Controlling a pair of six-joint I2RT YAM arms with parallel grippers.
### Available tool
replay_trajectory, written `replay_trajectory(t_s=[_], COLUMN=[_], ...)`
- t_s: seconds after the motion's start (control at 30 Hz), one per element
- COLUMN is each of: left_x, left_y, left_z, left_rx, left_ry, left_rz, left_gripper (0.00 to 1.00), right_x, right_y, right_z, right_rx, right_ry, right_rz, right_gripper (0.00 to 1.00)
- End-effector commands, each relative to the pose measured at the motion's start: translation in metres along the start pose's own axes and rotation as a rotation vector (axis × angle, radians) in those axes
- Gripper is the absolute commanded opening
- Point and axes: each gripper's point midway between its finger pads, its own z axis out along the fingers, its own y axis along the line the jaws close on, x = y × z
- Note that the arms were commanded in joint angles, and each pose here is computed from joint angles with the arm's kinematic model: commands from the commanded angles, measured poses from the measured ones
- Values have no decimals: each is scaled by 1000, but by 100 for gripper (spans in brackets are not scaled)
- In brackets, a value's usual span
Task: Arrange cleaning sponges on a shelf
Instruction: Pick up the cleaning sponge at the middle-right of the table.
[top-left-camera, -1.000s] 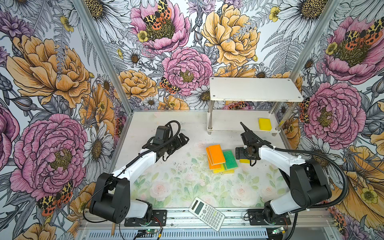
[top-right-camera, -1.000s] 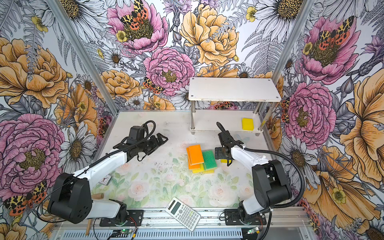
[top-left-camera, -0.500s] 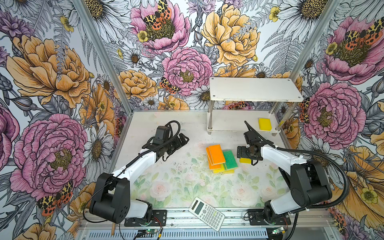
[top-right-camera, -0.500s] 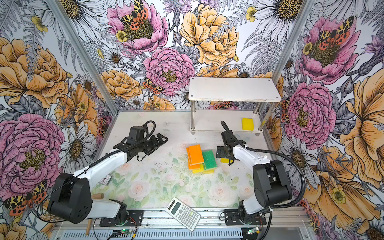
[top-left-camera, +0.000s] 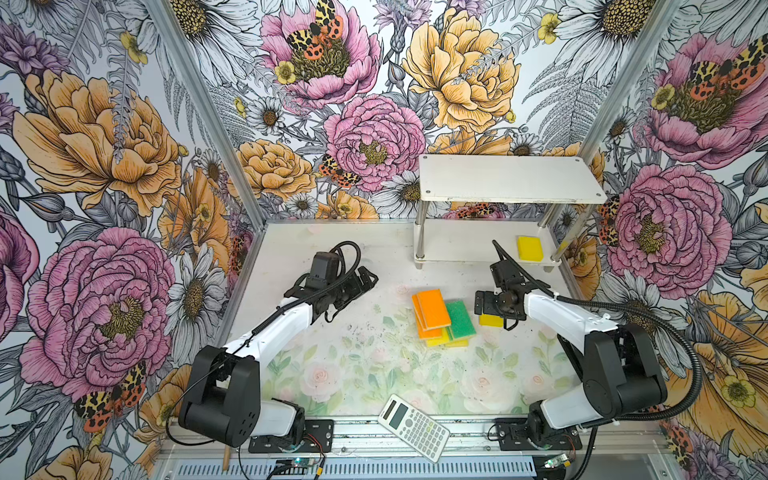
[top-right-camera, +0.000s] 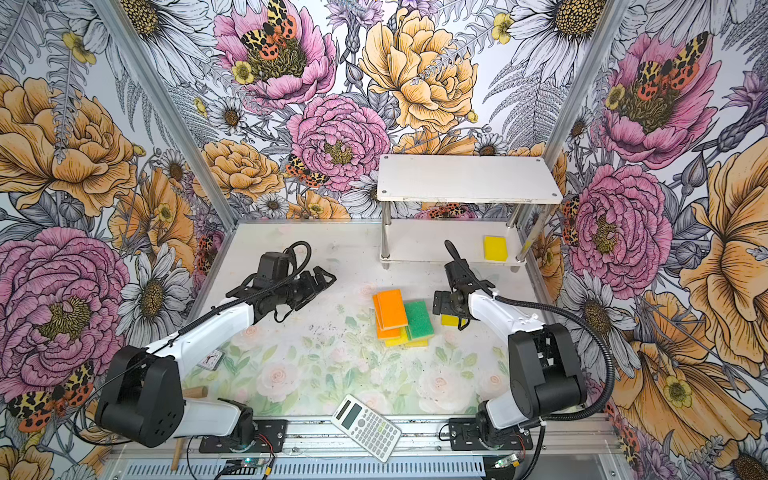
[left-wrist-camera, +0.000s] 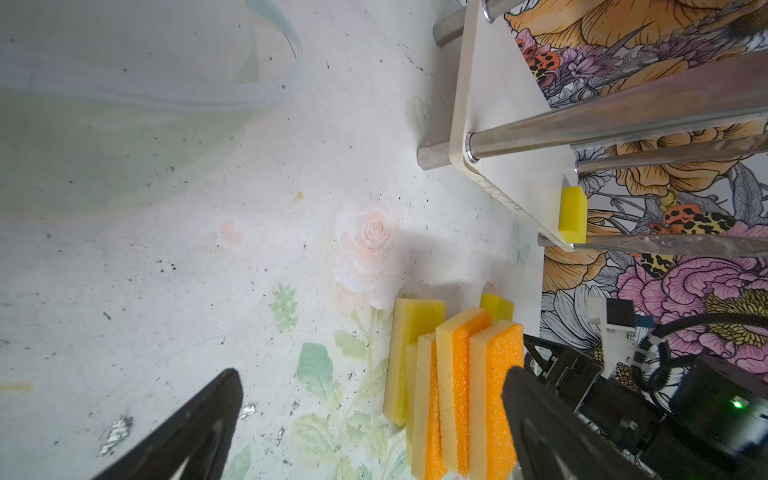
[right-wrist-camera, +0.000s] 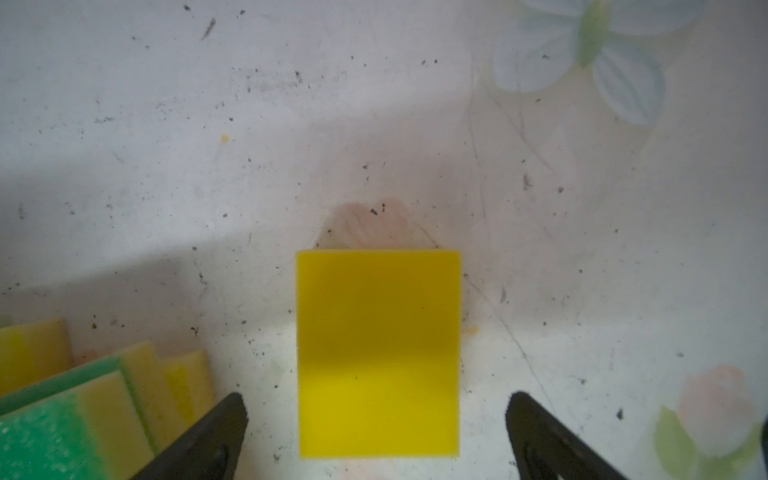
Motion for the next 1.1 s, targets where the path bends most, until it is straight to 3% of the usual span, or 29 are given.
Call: replay_trajectory(t_s=[0.0,0.33,0.53,1.07], left_x=[2,2,3,1], left_y=[0,3,2,0], left_z=[-4,-5,-4,-6], left_rx=[9,4,8,8], left_ry=[5,4,9,4], left_rz=[3,-1,-2,0], left_gripper=[99,99,99,99], right_x=[4,11,16,-1], right_y=[3,-1,-4,-2], right_z=[9,23,29,13], right_rx=[-17,5,22,11], right_ry=[50,93,117,44], right_rz=[46,82,96,59], right_gripper=[100,97,80,54])
